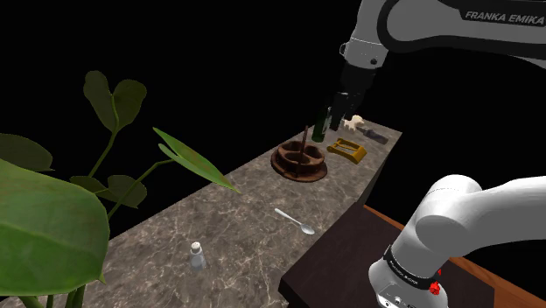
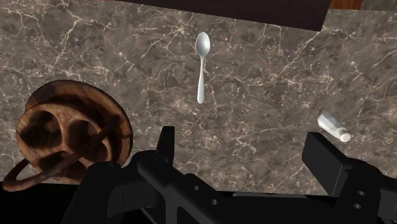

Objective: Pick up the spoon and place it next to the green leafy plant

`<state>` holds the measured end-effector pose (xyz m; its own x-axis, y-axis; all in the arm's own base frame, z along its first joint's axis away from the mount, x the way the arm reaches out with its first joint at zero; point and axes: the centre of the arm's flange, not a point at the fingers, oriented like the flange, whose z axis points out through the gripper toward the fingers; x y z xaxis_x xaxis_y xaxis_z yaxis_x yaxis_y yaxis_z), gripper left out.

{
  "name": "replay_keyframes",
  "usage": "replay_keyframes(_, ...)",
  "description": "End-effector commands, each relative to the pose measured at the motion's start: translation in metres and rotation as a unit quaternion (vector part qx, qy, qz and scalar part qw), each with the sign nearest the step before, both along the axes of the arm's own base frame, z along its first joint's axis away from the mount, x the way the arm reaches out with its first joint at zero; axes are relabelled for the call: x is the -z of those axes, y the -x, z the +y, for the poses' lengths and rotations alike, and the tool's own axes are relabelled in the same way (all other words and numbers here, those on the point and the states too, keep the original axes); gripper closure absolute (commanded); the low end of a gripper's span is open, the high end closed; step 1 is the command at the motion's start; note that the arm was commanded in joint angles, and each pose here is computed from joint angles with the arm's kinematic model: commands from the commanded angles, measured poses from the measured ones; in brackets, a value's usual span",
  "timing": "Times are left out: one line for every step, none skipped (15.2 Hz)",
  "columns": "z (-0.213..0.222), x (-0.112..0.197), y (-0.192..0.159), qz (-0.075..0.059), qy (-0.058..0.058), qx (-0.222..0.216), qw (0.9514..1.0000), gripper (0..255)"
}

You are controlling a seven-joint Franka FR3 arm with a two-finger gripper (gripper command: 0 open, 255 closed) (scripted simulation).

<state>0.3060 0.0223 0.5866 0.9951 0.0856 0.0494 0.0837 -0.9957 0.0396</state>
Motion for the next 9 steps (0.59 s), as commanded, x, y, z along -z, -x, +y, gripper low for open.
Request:
replay_keyframes(0.000,0.000,0.000,0.000,0.000,0.000,1.0000,0)
replay_keyframes(-0.003,0.012,-0.005,0.003,-0.002,-0.001,1.0000,0)
replay_keyframes(-0.005,0.025,-0.010,0.006,-0.005,-0.001,1.0000,0)
replay_keyframes(-0.007,0.037,-0.015,0.009,-0.007,-0.002,0.9999,0)
replay_keyframes(-0.010,0.050,-0.020,0.012,-0.010,-0.002,0.9999,0)
replay_keyframes(-0.012,0.062,-0.025,0.015,-0.012,-0.003,0.9998,0)
replay_keyframes(-0.014,0.075,-0.029,0.018,-0.014,-0.003,0.9997,0)
replay_keyframes(-0.016,0.087,-0.034,0.021,-0.017,-0.004,0.9996,0)
replay_keyframes(-0.019,0.100,-0.038,0.024,-0.019,-0.004,0.9995,0)
